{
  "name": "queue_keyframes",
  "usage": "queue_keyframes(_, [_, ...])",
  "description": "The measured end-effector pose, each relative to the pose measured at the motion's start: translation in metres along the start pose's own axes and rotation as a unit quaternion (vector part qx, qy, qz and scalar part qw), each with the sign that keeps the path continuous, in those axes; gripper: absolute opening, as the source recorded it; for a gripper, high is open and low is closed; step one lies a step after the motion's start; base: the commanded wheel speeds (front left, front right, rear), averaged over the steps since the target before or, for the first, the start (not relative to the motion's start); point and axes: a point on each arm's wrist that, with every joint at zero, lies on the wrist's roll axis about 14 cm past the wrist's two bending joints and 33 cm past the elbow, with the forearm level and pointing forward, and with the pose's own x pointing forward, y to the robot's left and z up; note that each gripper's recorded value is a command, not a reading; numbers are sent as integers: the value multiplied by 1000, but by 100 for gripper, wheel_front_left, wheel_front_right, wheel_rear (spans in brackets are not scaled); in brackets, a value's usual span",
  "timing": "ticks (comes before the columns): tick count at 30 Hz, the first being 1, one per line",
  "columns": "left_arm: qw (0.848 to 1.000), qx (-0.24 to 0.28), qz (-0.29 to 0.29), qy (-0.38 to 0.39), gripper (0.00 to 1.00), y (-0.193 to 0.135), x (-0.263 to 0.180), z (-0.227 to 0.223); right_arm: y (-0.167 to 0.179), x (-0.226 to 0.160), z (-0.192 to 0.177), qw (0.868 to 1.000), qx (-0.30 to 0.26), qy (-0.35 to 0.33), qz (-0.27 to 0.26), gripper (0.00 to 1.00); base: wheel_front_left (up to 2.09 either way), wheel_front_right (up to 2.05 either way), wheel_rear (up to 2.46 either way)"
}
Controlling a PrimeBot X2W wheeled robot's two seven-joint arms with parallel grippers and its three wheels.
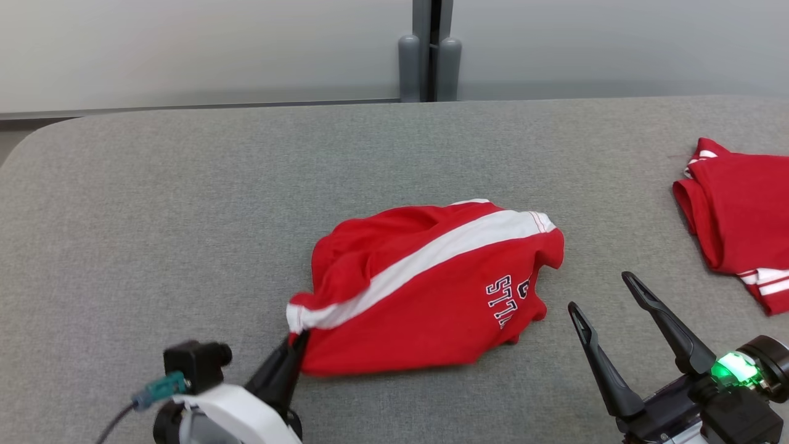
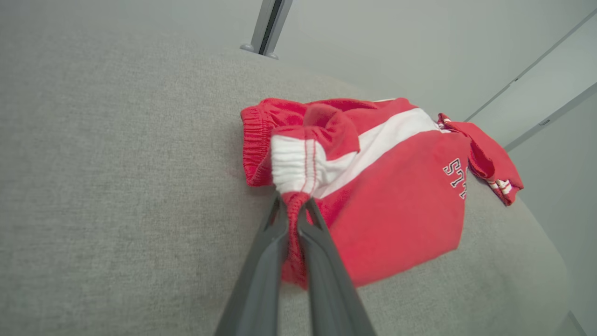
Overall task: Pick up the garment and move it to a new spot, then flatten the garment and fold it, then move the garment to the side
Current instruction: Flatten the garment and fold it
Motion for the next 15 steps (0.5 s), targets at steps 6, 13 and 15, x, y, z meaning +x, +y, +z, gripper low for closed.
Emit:
queue_keyframes(6, [998, -58, 18, 27, 96, 1, -21, -34, 3, 6, -3, 1000, 5, 1, 8, 100, 0, 0, 0])
queue_keyframes(13, [997, -60, 17, 42, 100, 22, -36, -26, 12, 7, -4, 1000, 13, 1, 18, 100, 0, 0, 0])
queue_keyframes(15, [997, -55, 18, 45, 100, 32, -40, -19, 13, 7, -4, 1000, 13, 1, 20, 100, 0, 0, 0])
